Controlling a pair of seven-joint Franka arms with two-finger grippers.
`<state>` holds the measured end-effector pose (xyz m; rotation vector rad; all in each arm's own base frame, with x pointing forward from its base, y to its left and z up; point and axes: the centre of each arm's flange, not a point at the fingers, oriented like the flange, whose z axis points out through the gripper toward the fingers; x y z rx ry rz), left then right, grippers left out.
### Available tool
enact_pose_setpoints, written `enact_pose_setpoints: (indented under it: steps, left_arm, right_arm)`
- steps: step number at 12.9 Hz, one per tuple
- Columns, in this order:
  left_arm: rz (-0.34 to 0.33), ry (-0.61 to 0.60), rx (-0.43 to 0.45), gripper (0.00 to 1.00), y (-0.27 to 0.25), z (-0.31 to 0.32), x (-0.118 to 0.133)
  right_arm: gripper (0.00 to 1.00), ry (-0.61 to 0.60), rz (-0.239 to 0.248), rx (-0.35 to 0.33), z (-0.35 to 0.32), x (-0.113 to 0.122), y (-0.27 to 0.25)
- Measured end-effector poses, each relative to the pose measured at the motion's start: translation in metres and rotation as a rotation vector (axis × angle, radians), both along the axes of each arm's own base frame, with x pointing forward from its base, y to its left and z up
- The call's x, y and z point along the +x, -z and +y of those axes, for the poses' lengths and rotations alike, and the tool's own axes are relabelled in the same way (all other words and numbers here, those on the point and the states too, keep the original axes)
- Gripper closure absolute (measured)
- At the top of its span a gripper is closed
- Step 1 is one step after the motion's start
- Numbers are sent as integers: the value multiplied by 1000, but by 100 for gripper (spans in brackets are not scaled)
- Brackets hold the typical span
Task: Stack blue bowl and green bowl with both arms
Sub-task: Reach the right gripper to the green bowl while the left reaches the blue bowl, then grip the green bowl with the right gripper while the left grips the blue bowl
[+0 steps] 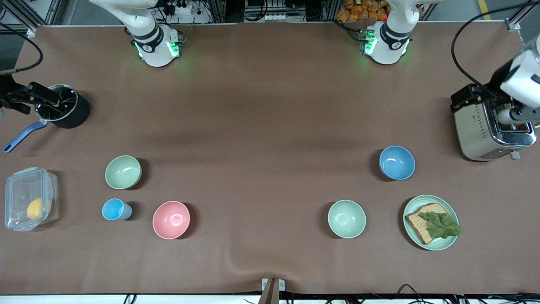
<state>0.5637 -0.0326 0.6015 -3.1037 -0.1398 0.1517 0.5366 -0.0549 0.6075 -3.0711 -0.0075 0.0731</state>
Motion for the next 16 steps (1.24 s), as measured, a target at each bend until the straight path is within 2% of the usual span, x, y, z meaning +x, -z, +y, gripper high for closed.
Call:
enact_pose_setpoints:
  steps: [3, 5, 8, 10, 13, 16]
  left_arm:
    - [76, -51, -13, 0, 93, 34, 36]
    - [73, -63, -21, 0, 167, 43, 48]
    - [19, -60, -26, 0, 255, 42, 32]
    - [17, -60, -23, 0, 295, 47, 16]
    - [29, -59, -30, 0, 331, 49, 12]
    - [47, -58, -37, 0, 355, 48, 12]
  right_arm:
    - [0, 29, 9, 0, -16, 0, 11]
    - [0, 32, 19, 1, -17, 8, 31]
    - [0, 35, 63, 4, -21, 37, 94]
    - [0, 39, 86, 3, -25, 62, 154]
    - [0, 48, 94, -2, -30, 90, 232]
    - [0, 45, 103, -5, -37, 102, 295]
